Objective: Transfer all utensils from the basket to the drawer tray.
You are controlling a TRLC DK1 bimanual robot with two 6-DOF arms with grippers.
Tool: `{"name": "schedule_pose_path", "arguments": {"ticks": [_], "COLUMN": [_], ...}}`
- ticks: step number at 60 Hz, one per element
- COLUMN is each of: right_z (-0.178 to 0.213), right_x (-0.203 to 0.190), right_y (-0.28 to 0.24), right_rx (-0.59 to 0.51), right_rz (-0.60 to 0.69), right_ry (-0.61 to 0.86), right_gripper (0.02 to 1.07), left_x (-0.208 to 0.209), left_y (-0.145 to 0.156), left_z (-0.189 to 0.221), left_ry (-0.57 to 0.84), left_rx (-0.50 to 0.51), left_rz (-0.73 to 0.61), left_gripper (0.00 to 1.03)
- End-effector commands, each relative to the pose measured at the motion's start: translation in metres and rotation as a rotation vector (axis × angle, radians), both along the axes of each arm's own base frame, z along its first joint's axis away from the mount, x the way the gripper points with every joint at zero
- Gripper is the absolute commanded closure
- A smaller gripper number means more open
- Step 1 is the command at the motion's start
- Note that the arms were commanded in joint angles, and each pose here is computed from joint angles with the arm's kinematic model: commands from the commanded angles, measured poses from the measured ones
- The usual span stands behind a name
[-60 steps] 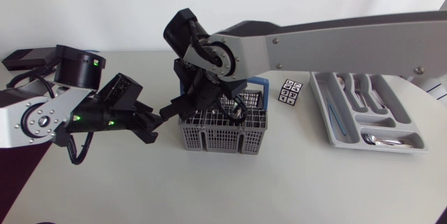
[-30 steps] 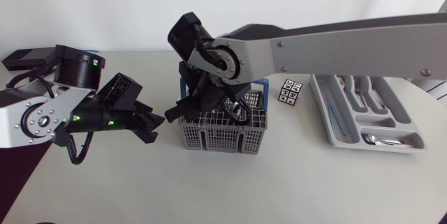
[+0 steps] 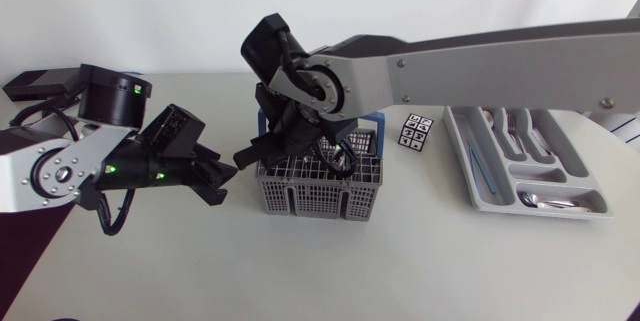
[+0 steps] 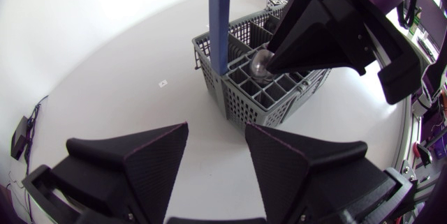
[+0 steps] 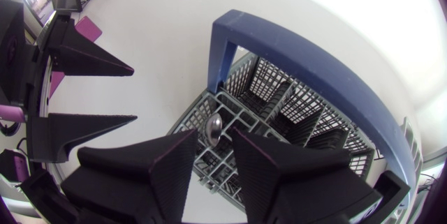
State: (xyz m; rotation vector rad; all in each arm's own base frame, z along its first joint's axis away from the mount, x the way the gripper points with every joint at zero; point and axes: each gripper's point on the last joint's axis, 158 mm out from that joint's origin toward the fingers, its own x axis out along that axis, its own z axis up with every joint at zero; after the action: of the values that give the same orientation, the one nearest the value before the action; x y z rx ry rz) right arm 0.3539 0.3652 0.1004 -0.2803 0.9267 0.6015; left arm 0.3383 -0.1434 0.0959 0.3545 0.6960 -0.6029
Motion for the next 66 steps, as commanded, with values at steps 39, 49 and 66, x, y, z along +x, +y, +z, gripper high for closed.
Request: {"name": "schedule_pose_path", "arguments": {"ticks": [39, 49, 66], "right_z": [-0.022, -0.023, -0.019], "right_x": [0.007, 0.005, -0.005], "right_y": [0.006, 0.007, 0.009], "right_rx": [0.008, 0.026, 0.058], "right_rz": [-0.021, -0.007, 0.030], "right_ry": [0.019, 0.031, 0.053], "right_gripper": [0.90, 0.98, 1.01], "left_x": [-0.008, -0.009, -0.011], "left_y": [-0.004, -0.004, -0.009], "left_z": [-0.016, -0.018, -0.018], "left_ry": [0.030, 0.035, 0.037], "left_rx": [0.005, 0.007, 0.004], "left_rz": [-0.030, -0.031, -0.042], "left_gripper": [0.44, 0.44, 0.44]}}
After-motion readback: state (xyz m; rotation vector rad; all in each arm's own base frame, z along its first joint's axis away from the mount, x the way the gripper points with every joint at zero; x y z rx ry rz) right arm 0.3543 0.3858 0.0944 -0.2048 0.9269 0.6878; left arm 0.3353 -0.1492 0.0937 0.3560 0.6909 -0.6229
